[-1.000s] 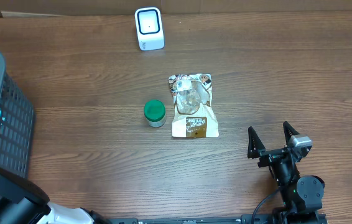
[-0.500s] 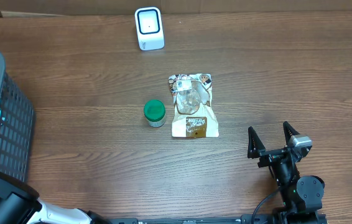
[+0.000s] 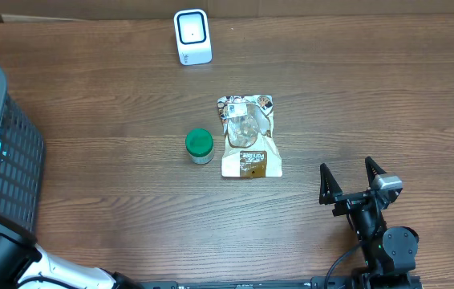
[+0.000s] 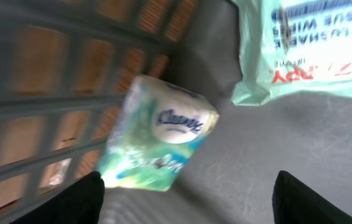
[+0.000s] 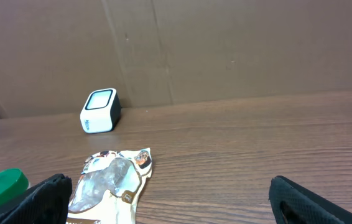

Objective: Scan the item barcode
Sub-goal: 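Return the left gripper into the basket and grasp the Kleenex pack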

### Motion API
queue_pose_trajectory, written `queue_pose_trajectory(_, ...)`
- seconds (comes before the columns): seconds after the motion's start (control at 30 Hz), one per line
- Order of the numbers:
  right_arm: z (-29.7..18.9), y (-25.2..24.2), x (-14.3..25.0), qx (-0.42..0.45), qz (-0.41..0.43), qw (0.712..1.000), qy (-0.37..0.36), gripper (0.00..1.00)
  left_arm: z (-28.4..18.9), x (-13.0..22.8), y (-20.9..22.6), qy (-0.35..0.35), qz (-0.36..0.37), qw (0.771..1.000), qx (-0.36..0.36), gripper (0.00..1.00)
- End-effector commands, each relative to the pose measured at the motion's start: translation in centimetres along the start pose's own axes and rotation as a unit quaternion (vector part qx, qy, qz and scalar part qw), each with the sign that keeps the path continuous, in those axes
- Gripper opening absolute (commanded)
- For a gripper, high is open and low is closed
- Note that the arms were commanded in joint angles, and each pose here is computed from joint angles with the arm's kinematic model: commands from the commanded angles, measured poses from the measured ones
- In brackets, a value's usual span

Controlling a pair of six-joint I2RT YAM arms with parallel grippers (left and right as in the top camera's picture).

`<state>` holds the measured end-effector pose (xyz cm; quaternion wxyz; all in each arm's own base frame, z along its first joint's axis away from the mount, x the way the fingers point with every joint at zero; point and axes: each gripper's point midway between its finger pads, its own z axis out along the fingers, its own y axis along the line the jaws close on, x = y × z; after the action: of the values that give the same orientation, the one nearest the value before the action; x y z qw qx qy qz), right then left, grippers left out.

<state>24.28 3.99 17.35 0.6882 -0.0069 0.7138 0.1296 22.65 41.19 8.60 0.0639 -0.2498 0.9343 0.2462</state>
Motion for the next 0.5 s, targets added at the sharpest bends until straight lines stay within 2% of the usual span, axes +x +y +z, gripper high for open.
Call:
queue_pose_trajectory(0.0, 0.0, 0.0, 0.2, 0.000, 0.001, 1.000, -0.001, 1.00, 1.7, 0.6, -0.6, 0.013, 0.018, 1.000, 0.009, 0.69)
queue_pose_trajectory(0.27, 0.0, 0.0, 0.2, 0.000, 0.001, 1.000, -0.001, 1.00, 3.0, 0.4, 1.0, 0.001, 0.004, 1.000, -0.006, 0.70)
queue_pose_trajectory(0.47, 0.0, 0.0, 0.2, 0.000, 0.001, 1.000, -0.001, 1.00, 4.6, 1.2, 0.4, 0.018, 0.007, 1.000, 0.004, 0.65)
